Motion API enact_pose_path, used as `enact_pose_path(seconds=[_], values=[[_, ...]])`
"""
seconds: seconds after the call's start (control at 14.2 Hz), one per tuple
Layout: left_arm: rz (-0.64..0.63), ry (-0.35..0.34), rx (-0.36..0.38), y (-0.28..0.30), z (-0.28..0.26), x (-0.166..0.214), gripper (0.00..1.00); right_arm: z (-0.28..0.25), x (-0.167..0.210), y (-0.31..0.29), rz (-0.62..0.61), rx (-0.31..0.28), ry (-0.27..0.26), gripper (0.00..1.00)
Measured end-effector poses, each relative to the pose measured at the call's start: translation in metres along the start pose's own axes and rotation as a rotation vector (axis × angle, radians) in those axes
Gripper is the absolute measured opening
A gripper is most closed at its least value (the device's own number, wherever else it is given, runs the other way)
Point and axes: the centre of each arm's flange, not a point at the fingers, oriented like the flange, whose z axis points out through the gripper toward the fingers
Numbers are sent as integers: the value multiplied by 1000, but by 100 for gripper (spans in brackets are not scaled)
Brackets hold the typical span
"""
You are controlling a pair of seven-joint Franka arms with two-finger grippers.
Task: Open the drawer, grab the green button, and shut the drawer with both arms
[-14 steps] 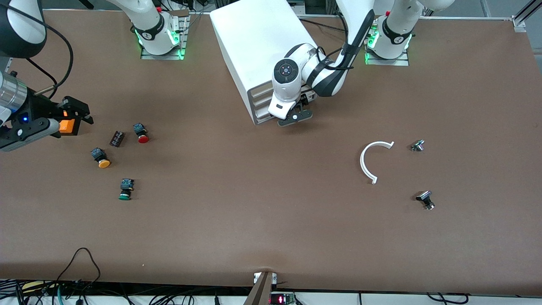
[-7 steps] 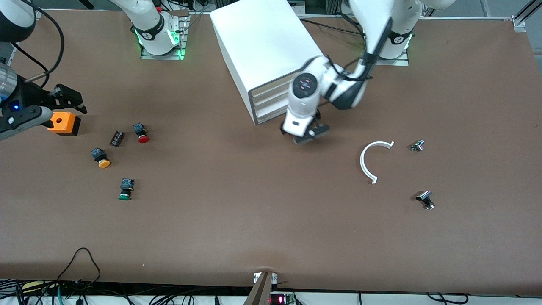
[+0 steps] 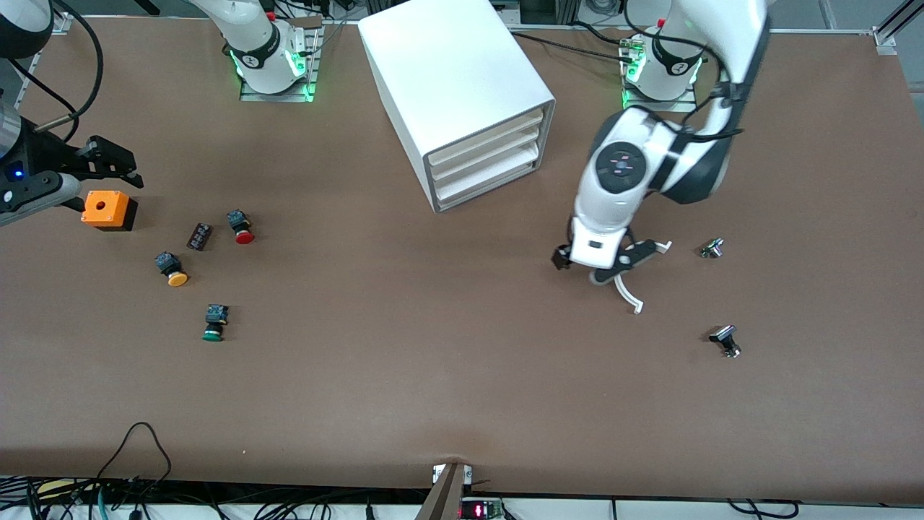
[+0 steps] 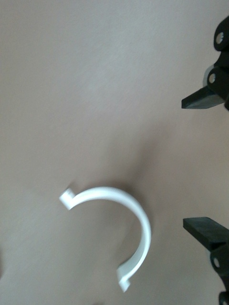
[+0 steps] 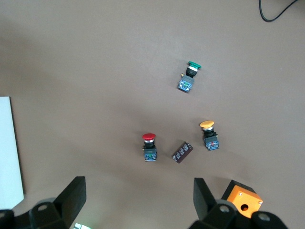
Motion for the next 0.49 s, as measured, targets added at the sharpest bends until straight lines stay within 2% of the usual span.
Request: enact_pose_path(seconds=[0.28, 0.49], values=[[103, -33, 18, -82, -50, 62, 100, 1, 5, -12, 54, 0, -2, 100], [223, -85, 36, -147, -95, 99, 100, 0, 5, -13, 66, -1, 0, 100]])
